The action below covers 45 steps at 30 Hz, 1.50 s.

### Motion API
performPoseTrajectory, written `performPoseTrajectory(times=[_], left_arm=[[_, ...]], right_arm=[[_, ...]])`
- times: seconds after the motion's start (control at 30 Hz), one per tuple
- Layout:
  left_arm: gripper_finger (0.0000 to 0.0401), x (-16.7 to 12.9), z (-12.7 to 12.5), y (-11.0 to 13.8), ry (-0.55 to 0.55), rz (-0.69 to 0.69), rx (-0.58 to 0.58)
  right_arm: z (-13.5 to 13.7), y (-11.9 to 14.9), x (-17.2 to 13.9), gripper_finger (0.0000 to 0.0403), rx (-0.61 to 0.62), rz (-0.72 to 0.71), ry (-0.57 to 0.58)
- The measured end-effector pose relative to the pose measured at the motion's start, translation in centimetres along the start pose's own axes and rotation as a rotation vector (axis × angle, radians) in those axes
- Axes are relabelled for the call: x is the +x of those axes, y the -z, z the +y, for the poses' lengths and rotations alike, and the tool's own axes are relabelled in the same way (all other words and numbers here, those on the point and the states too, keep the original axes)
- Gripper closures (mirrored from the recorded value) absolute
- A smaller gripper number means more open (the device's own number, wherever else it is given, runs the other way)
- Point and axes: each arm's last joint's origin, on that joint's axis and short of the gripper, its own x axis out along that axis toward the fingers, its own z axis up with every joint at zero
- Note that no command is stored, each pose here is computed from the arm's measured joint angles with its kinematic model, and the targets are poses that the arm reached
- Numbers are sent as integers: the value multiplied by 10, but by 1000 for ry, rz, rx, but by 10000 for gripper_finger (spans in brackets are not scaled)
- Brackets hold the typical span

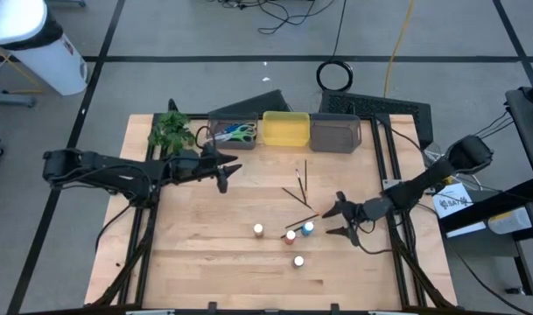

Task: Pick & Place Paint Supplies
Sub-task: Put the blue paint bottle into the yellow bin

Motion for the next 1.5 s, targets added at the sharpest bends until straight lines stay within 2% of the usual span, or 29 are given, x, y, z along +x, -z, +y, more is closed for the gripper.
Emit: performPoseTrajectory(times=[0.17, 0.5, 0.73, 0.93, 1.27, 1.4, 1.5], left_arm=[[231, 4, -1, 1, 4, -16, -4], [231, 4, -1, 1, 5, -17, -4], [231, 5, -1, 1, 5, -15, -4], [231, 4, -1, 1, 6, -17, 7], [231, 4, -1, -1, 10, -31, -30], [231, 6, -6, -14, 66, -80, -56], [231, 8, -15, -36, 122, -124, 2]], right_arm=[[2, -2, 15, 125, -18, 16, 56], [13, -9, 58, 137, -101, 83, 73], [12, -5, 69, 144, -164, 88, 89], [8, -6, 70, 187, -171, 78, 120], [1, -14, 69, 304, -151, 51, 148], [-4, -33, 60, 315, -148, -6, 168], [-12, -51, 51, 313, -168, -30, 215]])
